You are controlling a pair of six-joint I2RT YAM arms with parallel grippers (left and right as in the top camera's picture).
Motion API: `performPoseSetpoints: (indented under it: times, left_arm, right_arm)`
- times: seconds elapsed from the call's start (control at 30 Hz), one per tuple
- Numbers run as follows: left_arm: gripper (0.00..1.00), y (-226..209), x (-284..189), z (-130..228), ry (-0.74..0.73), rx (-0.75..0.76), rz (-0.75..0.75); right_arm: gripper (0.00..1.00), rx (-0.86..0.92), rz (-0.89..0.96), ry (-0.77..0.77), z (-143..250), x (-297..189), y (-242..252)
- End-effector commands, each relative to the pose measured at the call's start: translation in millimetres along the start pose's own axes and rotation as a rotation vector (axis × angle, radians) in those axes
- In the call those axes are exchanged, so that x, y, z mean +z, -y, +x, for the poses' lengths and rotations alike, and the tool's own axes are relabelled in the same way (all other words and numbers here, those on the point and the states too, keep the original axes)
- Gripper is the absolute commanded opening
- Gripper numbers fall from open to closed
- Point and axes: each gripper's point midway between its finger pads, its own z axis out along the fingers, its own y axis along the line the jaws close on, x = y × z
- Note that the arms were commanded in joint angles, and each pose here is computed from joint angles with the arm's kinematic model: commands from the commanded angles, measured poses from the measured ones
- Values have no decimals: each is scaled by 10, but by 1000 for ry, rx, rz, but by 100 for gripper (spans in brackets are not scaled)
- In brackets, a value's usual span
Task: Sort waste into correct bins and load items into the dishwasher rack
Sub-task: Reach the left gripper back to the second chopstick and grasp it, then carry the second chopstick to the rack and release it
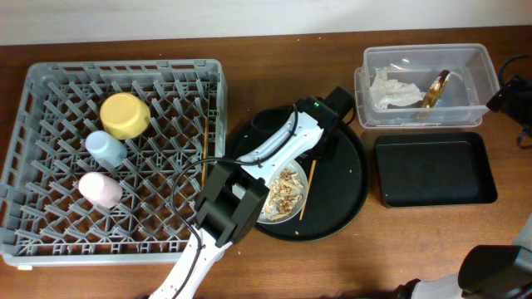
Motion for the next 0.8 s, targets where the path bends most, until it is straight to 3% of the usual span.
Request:
performPoseSetpoints:
  times: [0.0,0.27,0.53,0.63,0.77]
  left_arm:
    - [4,52,90,145,-52,12,27]
    - [1,149,-323,-75,35,14,64]
    - [1,199,-1490,-364,244,36,138]
    - [1,-514,-2146,-551,379,-20,42]
    - [1,-1788,-2555,-595,430,-133,-84]
  right_arm:
    - [99,15,8,24,-49,-63,23]
    - [99,15,9,24,-48,-63,24]
    - [99,15,9,24,-48,-63,24]
    - [99,15,9,24,-48,-63,24]
    - [99,15,8,24,-48,-62,24]
